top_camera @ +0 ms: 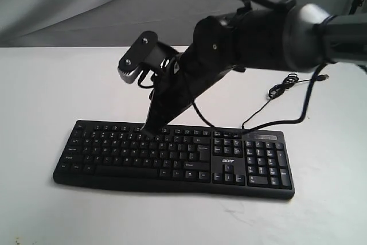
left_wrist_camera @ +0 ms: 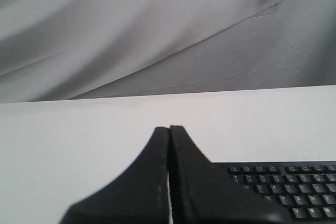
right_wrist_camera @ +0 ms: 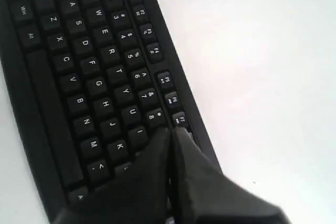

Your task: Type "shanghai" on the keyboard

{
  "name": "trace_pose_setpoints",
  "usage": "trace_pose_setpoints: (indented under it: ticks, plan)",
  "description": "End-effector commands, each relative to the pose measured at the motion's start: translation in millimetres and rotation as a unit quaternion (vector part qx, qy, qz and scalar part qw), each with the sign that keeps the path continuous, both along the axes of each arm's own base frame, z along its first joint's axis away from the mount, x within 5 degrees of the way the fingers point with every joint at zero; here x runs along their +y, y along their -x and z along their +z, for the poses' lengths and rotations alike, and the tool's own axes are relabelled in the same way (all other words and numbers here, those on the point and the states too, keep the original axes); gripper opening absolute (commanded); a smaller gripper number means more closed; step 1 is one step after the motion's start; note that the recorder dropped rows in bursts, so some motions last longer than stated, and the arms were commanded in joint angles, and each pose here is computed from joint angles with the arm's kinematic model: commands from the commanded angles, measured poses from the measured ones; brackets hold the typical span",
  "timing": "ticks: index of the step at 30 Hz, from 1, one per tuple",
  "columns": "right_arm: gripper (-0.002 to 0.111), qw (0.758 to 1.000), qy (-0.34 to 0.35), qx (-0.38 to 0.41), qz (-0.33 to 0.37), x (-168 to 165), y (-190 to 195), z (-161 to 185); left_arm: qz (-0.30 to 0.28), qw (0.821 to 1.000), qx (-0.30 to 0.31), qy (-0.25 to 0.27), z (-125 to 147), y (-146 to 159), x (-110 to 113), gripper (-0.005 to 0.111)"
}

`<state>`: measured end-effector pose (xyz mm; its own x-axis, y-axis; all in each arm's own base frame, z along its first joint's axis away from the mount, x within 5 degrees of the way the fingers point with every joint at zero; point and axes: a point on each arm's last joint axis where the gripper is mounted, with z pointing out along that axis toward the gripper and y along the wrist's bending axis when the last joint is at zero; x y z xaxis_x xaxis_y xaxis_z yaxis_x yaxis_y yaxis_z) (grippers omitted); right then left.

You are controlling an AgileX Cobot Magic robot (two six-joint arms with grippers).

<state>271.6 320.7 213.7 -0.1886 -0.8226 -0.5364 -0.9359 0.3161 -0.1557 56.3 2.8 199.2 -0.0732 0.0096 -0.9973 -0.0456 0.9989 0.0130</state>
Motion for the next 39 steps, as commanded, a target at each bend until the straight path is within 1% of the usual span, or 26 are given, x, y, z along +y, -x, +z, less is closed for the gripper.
trace_pose_setpoints:
  ticks: [1, 2, 5, 9, 12, 18, 20, 23, 25, 27, 29, 34, 37, 39]
  plan:
    - [0.0, 1.0, 0.002, -0.022, -0.014, -21.3, 12.3, 49.7, -0.003, 1.0, -0.003, 0.001, 0.1, 0.1, -0.4, 0.0]
    - [0.0, 0.999, -0.002, -0.023, -0.024, -27.1, 16.4, 61.8, -0.003, 1.0, -0.003, 0.001, 0.1, 0.1, -0.4, 0.0]
    - [0.0, 0.998, -0.031, -0.048, -0.026, -37.3, 25.2, 92.2, -0.003, 1.0, -0.003, 0.001, 0.1, 0.1, -0.4, 0.0]
    - [0.0, 0.995, -0.068, -0.074, -0.028, -46.0, 33.4, 118.8, -0.003, 1.0, -0.003, 0.001, 0.1, 0.1, -0.4, 0.0]
    - [0.0, 0.992, -0.082, -0.086, -0.028, -50.1, 37.0, 129.6, -0.003, 1.0, -0.003, 0.001, 0.1, 0.1, -0.4, 0.0]
    - [0.0, 0.99, -0.095, -0.096, -0.03, -48.7, 35.6, 131.7, -0.003, 1.0, -0.003, 0.001, 0.1, 0.1, -0.4, 0.0]
    - [0.0, 0.985, -0.134, -0.096, -0.055, -45.8, 33.3, 136.2, -0.003, 1.0, -0.003, 0.001, 0.1, 0.1, -0.4, 0.0]
    - [0.0, 0.966, -0.205, -0.064, -0.145, -51.9, 22.2, 143.5, -0.003, 1.0, -0.003, 0.001, 0.1, 0.1, -0.4, 0.0]
    - [0.0, 0.952, -0.233, -0.045, -0.192, -62.7, 17.2, 150.6, -0.003, 1.0, -0.003, 0.001, 0.1, 0.1, -0.4, 0.0]
    - [0.0, 0.939, -0.254, -0.042, -0.227, -76.7, 14.4, 161.0, -0.003, 1.0, -0.003, 0.001, 0.1, 0.1, -0.4, 0.0]
    - [0.0, 0.93, -0.268, -0.052, -0.248, -90.1, 16.2, 169.9, -0.003, 1.0, -0.003, 0.001, 0.1, 0.1, -0.4, 0.0]
    - [0.0, 0.894, -0.311, -0.081, -0.312, -150.0, 34.2, 191.1, -0.003, 1.0, -0.003, 0.001, 0.1, 0.1, -0.4, 0.0]
    - [0.0, 0.871, -0.332, -0.108, -0.347, -188.0, 47.7, 190.9, -0.003, 1.0, -0.003, 0.001, 0.1, 0.1, -0.4, 0.0]
    - [0.0, 0.853, -0.339, -0.129, -0.374, -214.6, 58.8, 183.9, -0.003, 1.0, -0.003, 0.001, 0.1, 0.1, -0.4, 0.0]
